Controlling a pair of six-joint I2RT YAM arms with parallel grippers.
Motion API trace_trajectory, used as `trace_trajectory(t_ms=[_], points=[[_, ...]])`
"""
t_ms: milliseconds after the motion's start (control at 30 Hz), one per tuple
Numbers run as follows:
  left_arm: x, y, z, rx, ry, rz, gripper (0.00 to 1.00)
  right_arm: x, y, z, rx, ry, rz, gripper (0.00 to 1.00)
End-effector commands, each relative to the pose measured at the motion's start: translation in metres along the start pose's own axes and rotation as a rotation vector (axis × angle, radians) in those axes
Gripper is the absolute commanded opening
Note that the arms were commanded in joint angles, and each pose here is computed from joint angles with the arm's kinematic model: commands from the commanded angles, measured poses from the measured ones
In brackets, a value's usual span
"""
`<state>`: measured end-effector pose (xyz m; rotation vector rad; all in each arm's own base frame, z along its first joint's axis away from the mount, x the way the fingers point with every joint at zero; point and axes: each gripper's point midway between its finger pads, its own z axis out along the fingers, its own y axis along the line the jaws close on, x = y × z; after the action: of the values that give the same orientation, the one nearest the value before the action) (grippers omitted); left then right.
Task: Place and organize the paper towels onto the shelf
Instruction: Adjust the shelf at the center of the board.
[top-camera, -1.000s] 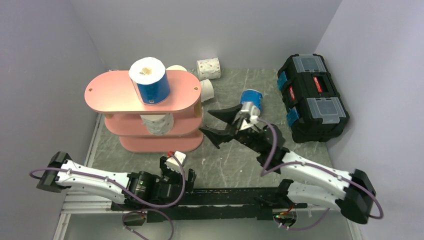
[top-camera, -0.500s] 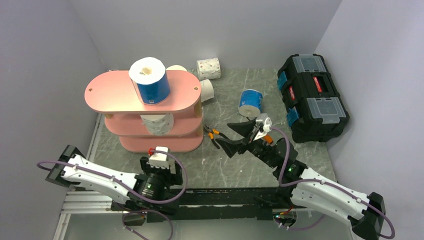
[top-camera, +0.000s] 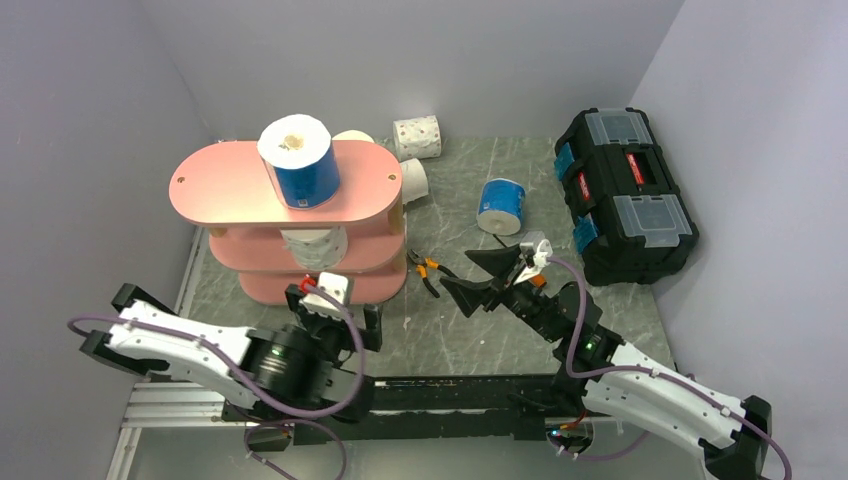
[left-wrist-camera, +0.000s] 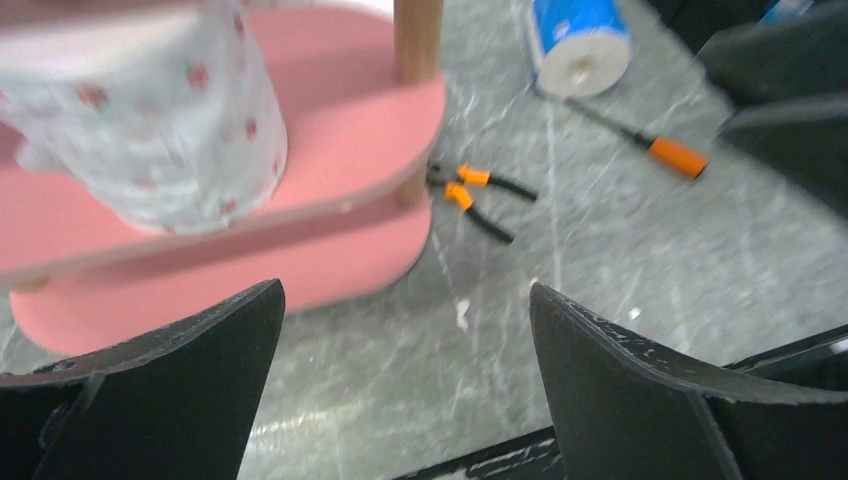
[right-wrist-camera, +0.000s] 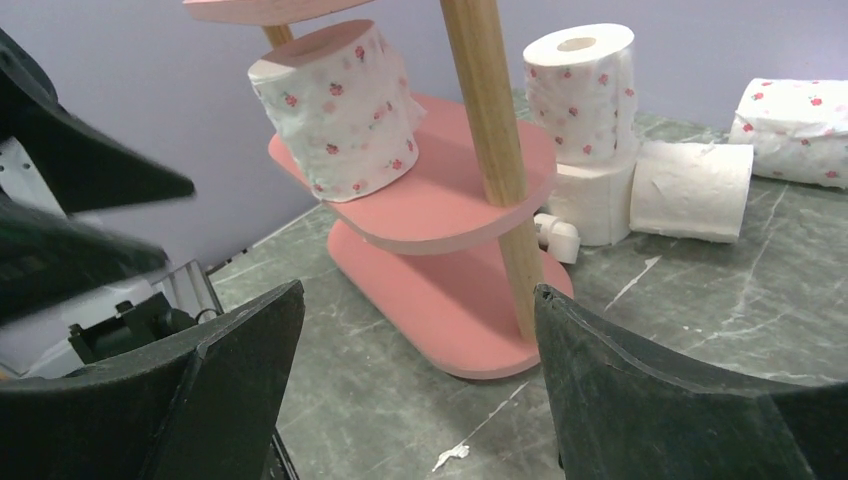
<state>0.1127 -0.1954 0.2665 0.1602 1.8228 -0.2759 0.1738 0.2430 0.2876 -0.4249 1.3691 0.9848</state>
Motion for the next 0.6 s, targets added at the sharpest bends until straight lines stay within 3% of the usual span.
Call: trace_trajectory(t_ms=[0, 100, 233, 367, 567], points=[[-0.087, -0.004, -0.011, 0.05, -0.167, 0.088, 0.99, -0.01, -0.001, -0.002, 0.013, -0.026, -0.016, 0.87], [-0.132, -0.005, -0.02, 0.035, -0.225, 0.165, 0.99, -0.012, -0.001, -0.001, 0.014, -0.029, -0.023, 0.87], [-0.171, 0.026, -0.02, -0.041, -0.247, 0.072, 0.99, -0.007, -0.004, 0.002, 0.03, -0.01, -0.016, 0.87], [-0.187, 0.065, -0.023, -0.153, -0.265, 0.024, 0.99, 0.0, -0.011, 0.009, 0.071, 0.013, -0.002, 0.87], [-0.205, 0.1, -0.029, -0.175, -0.262, -0.051, 0.99, 0.009, -0.029, 0.026, 0.172, 0.022, 0.002, 0.87]])
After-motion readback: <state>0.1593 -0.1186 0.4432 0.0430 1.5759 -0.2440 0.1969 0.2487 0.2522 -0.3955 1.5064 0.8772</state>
